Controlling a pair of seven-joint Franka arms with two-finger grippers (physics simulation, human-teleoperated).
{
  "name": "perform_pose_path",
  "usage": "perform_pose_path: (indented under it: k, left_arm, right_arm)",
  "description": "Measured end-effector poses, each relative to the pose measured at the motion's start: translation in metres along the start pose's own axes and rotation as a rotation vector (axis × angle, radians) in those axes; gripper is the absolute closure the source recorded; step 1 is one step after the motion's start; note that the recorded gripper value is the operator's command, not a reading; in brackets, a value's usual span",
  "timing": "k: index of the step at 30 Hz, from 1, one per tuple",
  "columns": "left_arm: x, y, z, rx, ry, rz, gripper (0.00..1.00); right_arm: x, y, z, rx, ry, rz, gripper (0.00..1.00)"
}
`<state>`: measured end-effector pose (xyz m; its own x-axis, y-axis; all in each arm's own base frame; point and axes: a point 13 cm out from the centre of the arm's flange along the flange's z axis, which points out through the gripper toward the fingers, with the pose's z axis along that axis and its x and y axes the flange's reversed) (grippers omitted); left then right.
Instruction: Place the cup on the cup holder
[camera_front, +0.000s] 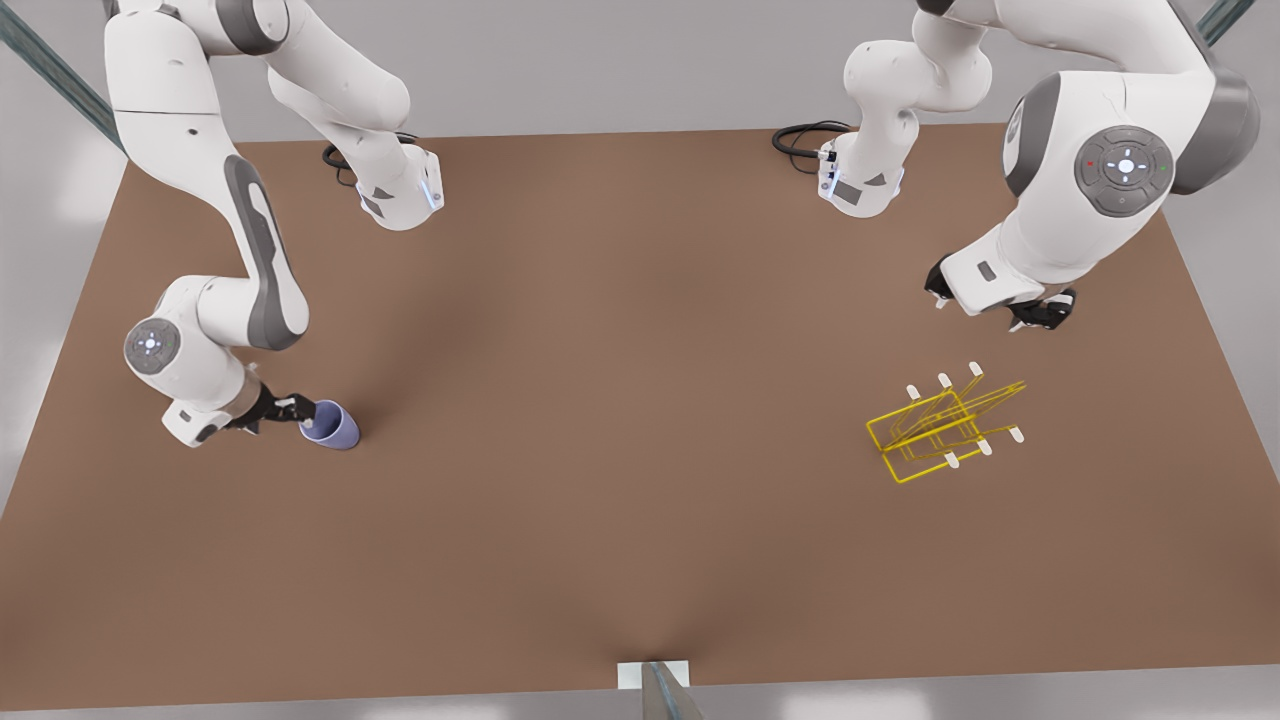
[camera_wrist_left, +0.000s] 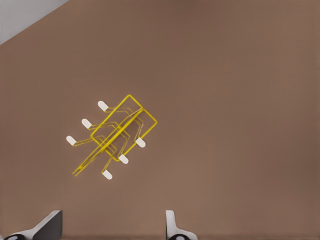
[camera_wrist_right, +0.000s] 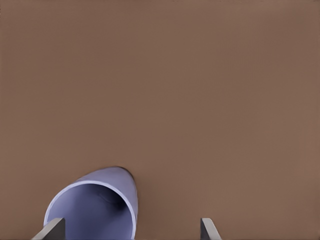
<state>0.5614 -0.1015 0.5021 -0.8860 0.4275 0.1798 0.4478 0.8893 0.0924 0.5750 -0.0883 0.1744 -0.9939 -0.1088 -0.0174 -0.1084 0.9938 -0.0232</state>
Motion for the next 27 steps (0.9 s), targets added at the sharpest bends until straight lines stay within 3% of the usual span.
perform_pose_path:
  k: [6,27]
  left_arm:
    - [0.001,-0.001,0.000,0.001,0.004,0.001,0.00]
    - [-0.005,-0.011,0.007,0.001,0.017,0.018,0.00]
  right_arm:
    - [-0.010,0.001,-0.003,0.008,-0.041,-0.047,0.00]
    - [0.014,-0.002,0.030,-0.034,0.006,-0.075,0.00]
